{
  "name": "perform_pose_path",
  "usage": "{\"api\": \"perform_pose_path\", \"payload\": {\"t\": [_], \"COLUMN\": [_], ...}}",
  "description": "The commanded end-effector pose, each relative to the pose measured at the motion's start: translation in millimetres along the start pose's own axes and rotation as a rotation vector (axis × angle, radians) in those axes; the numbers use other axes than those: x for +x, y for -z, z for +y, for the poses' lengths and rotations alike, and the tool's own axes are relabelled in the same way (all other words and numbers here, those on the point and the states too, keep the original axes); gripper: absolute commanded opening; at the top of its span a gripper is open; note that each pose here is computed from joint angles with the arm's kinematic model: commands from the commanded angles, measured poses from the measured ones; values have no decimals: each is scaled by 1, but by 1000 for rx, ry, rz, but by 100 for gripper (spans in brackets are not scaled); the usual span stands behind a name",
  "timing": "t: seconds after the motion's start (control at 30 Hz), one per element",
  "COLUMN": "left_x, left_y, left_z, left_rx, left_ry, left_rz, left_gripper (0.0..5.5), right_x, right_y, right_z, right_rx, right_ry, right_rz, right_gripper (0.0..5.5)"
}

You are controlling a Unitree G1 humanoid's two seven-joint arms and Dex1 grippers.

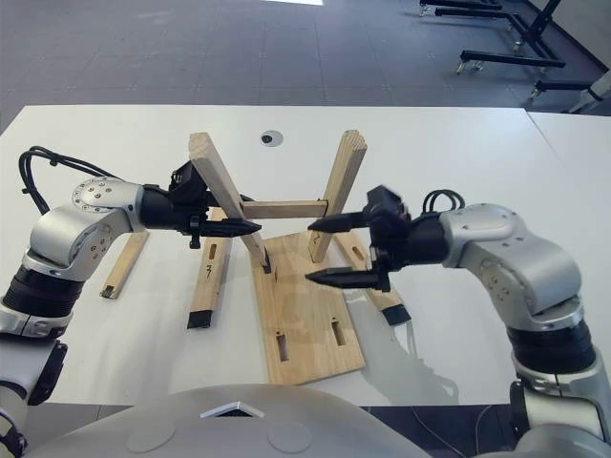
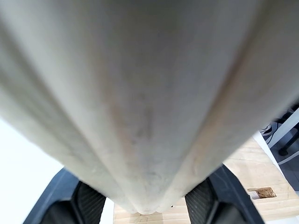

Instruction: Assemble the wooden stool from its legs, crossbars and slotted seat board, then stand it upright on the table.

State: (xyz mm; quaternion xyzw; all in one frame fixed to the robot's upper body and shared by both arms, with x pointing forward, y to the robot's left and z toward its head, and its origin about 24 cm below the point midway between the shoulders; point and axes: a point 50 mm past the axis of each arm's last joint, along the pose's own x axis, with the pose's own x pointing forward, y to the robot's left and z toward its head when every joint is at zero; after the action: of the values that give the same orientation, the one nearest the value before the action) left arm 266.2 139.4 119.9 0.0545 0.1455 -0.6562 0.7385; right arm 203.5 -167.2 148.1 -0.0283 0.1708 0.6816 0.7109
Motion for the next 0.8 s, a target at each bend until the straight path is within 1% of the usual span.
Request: {"api": "perform_pose_path", "payload": {"t": [0.03, 0.27, 0.47, 0.67, 0.8], "left_x": [-13, -15, -17, -16, -16], "left_y": [48, 51, 51, 53, 50], "left_z": [-5, -8, -9, -12, -10], "left_rx": [-163, -187, -195, -202, -193], "left_ry": [-31, -1, 2, 6, 5], "left_rz": [223, 240, 243, 242, 235], "left_gripper": [202, 202, 202, 202, 202], "right_x": [13, 31, 39, 45, 50], "right_y": [17, 45, 70, 85, 96], "right_z": [13, 16, 24, 25, 34], "right_rx": [-7, 0, -19, -59, -28], "right_ry": [-42, 22, 21, 67, 63], "right_rz": [99, 234, 449, 590, 662], "right_gripper": [418, 418, 418, 418, 418]}}
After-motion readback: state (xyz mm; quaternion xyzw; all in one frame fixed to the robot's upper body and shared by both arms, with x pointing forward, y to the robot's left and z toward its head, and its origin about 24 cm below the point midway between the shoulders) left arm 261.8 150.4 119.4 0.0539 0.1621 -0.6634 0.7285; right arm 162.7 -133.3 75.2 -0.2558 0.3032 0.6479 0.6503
